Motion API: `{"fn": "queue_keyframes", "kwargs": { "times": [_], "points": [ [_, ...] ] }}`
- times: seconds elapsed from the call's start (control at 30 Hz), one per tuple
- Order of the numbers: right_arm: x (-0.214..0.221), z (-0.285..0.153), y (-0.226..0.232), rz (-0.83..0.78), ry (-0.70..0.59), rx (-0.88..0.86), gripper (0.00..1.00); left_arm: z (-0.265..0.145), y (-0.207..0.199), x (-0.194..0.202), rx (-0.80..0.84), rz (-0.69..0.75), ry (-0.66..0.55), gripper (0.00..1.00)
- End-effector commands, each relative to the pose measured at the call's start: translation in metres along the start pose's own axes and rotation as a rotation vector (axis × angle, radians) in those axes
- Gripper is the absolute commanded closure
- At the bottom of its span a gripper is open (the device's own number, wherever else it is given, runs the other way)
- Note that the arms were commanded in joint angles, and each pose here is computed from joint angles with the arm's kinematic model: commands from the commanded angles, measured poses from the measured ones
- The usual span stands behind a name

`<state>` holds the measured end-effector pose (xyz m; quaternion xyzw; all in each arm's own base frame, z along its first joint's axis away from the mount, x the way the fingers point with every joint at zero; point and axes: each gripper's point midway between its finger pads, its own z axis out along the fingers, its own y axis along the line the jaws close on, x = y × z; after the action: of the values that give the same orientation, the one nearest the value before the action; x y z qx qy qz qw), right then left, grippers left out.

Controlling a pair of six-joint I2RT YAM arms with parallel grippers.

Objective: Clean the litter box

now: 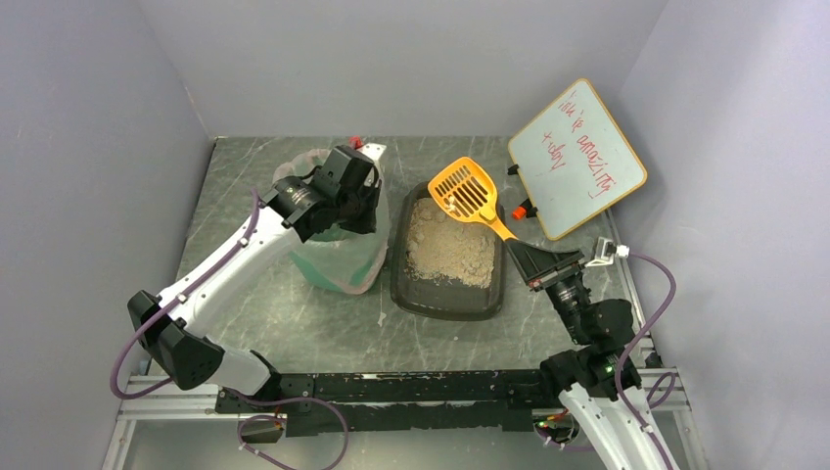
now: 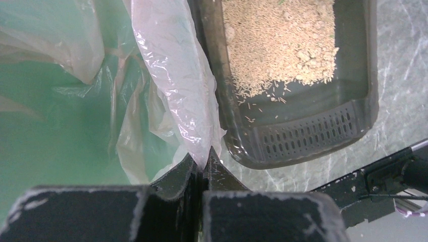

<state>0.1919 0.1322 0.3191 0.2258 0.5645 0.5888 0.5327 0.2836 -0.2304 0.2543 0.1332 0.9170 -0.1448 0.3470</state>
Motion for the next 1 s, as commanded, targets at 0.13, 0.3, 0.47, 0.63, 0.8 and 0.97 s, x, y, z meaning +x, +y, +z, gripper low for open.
{"fn": "queue_keyframes", "kwargs": {
  "times": [0.13,0.3,0.47,0.63,0.8,0.97],
  "points": [
    [-0.009,-0.004,0.016,-0.006,-0.031,-0.035,1.00,-0.001,-0.020,-0.012,0.060,-0.027,-0.050,0.85],
    [-0.005,0.000,0.021,-0.001,-0.006,-0.067,1.00,-0.014,-0.016,-0.022,0.043,-0.013,-0.089,0.52],
    [0.004,0.016,0.035,-0.019,0.065,-0.120,1.00,-0.041,-0.012,-0.043,0.023,-0.002,-0.147,0.25],
    [0.018,0.044,0.045,-0.109,0.189,-0.121,1.00,-0.084,-0.003,-0.070,-0.016,-0.016,-0.259,0.05],
    [0.023,0.068,0.055,-0.210,0.261,-0.155,1.00,-0.127,0.021,-0.081,-0.100,-0.057,-0.376,0.03],
    [0.032,0.100,0.055,-0.340,0.376,-0.137,1.00,-0.157,0.040,-0.085,-0.152,-0.089,-0.474,0.03]
  ]
}}
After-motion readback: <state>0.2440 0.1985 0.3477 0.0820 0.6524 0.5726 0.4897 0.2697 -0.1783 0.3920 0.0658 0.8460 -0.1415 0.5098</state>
